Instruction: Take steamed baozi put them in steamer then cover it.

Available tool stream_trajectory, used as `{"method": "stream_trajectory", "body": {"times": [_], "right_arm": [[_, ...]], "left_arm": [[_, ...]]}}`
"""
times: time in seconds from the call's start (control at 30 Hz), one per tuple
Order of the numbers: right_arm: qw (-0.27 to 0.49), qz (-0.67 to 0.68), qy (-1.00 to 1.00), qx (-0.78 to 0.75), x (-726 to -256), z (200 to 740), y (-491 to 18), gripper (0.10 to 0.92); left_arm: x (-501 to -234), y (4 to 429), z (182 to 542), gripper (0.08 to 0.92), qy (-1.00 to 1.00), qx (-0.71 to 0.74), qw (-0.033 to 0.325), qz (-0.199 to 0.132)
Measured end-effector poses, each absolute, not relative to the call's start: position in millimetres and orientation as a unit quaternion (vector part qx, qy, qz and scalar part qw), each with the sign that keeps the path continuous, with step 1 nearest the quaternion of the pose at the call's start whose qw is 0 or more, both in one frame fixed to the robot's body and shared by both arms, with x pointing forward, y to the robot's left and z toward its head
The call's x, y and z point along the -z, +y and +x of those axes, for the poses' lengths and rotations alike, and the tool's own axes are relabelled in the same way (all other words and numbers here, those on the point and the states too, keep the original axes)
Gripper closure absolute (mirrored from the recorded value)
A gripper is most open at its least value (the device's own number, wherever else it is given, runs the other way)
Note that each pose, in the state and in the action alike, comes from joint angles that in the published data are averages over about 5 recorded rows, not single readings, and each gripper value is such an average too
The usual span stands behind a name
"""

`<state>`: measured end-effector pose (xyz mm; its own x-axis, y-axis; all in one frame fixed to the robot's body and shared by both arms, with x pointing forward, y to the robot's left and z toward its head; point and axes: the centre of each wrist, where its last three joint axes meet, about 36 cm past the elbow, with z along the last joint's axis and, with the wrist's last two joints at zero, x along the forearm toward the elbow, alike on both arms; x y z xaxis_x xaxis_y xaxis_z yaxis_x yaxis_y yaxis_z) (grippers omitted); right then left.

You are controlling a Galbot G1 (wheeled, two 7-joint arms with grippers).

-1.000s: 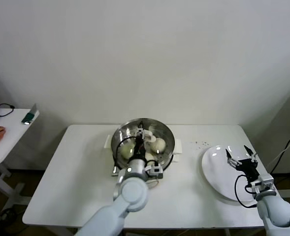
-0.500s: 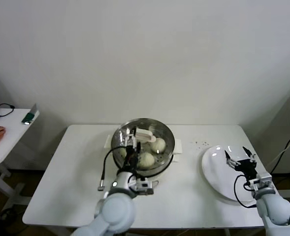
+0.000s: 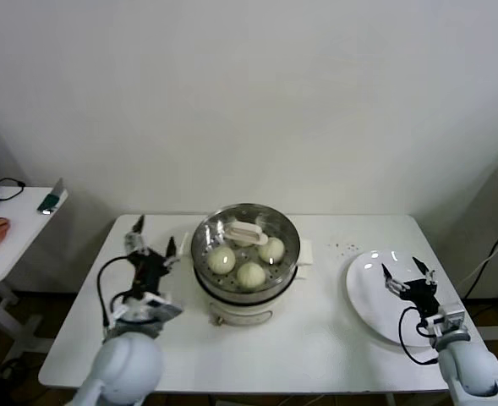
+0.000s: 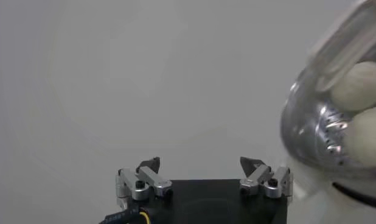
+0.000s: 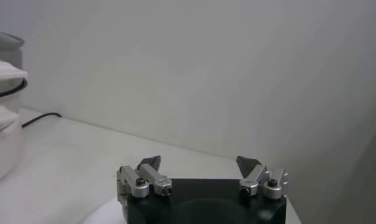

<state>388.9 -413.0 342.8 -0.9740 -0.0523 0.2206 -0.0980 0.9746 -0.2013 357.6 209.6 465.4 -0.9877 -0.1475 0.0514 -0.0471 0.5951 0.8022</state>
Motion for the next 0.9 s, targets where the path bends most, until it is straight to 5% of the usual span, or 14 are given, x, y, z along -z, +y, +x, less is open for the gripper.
{"method": "stream_trajectory", "body": {"times": [0.37,0.63,0.9], "right_arm": [[0.094,0.057,-0.99,-0.092,-336,385,-397,0.2],[0.084,0.068,-0.99,-0.085,-334,382,-393,0.2],[0.075,0.07,-0.992,-0.078,-334,384,-391,0.2]], "left_arm": [[-407,286,336,0.177,-0.971,0.23,0.028,0.065],[-366,303,323,0.177,-0.985,0.151,0.03,0.077],[-353,311,316,0.177,-0.989,0.123,0.027,0.081]]}}
